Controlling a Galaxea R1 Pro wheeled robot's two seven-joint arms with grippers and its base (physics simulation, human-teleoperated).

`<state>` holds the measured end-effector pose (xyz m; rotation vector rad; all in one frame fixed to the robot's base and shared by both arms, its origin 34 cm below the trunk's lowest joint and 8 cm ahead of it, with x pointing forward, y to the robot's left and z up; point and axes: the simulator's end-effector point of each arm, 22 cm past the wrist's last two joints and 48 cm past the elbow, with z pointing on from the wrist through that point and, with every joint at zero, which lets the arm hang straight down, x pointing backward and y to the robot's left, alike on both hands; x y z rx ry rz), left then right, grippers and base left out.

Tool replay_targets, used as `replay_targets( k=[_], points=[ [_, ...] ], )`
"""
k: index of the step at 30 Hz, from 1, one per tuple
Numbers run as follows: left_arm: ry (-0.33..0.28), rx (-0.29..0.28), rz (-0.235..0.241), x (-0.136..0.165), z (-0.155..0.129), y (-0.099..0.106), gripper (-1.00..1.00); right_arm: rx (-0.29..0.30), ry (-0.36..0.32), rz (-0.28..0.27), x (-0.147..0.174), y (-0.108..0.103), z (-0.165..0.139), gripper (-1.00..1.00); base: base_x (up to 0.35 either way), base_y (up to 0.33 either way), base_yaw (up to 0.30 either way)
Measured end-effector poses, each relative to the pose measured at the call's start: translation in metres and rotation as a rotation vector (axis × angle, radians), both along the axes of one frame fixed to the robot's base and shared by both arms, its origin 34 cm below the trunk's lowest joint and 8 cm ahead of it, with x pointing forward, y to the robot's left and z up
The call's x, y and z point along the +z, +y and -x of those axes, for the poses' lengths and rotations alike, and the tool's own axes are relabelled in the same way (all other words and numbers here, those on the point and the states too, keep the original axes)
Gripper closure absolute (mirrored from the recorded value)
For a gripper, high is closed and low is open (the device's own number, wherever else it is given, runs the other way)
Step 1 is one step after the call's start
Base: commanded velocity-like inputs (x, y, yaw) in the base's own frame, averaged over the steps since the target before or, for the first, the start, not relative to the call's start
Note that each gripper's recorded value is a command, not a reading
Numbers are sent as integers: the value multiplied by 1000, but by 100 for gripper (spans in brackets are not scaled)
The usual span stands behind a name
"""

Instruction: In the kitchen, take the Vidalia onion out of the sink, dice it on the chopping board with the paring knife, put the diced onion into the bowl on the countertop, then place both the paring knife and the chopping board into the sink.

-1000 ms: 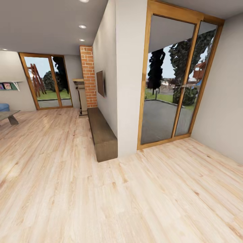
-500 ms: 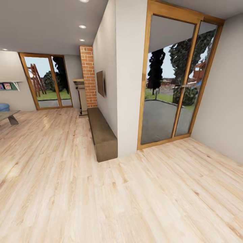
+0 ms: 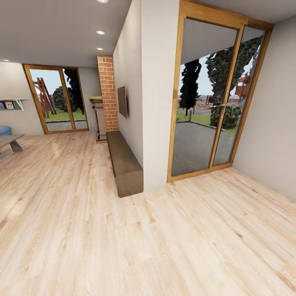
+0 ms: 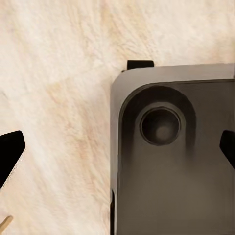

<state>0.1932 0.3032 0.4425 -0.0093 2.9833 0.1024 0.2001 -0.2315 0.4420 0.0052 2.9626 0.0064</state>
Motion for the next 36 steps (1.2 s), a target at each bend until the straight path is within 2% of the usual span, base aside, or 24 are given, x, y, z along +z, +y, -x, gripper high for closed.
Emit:
replay_targets(
  k=[4,5,6,7,8,10,11,12,13,14,15,25,36],
  points=[
    [-23,-1,-2,1,-11,2,-100,-5,-45,9,2,-3,-15,-100,0,0,0],
    [-90,-6,-3,7,-42,2,-100,-10,-155,11,11,-4,-54,-100,0,0,0],
    [-232,-15,-5,25,-108,2,-100,-18,-305,18,32,-6,-120,-100,0,0,0],
    [-424,-28,-8,64,-192,0,-100,-28,-510,21,77,-9,-206,-100,0,0,0],
    [-470,-31,-10,75,-210,2,-100,-36,-620,28,107,-12,-246,-100,0,0,0],
    [-501,-34,-15,84,-222,4,-100,-46,-686,33,124,-14,-264,-100,0,0,0],
    [-518,-36,-18,89,-229,6,-100,-53,-754,35,141,-15,-280,-100,0,0,0],
    [-517,-36,-19,88,-228,7,-100,-56,-783,36,147,-15,-285,-100,0,0,0],
    [-514,-37,-20,88,-227,7,-100,-57,-796,36,150,-15,-288,-100,0,0,0],
    [-483,-38,-34,79,-214,19,-100,-56,-819,36,153,-15,-288,-100,0,0,0],
    [-479,-39,-37,78,-211,21,-100,-57,-809,36,148,-15,-284,-100,0,0,0],
    [-512,-40,-42,76,-205,25,-100,-57,-778,35,137,-14,-272,-100,0,0,-25],
    [-521,-39,-42,78,-207,25,-100,-57,-784,35,139,-14,-273,-100,0,0,-218]
  ],
)
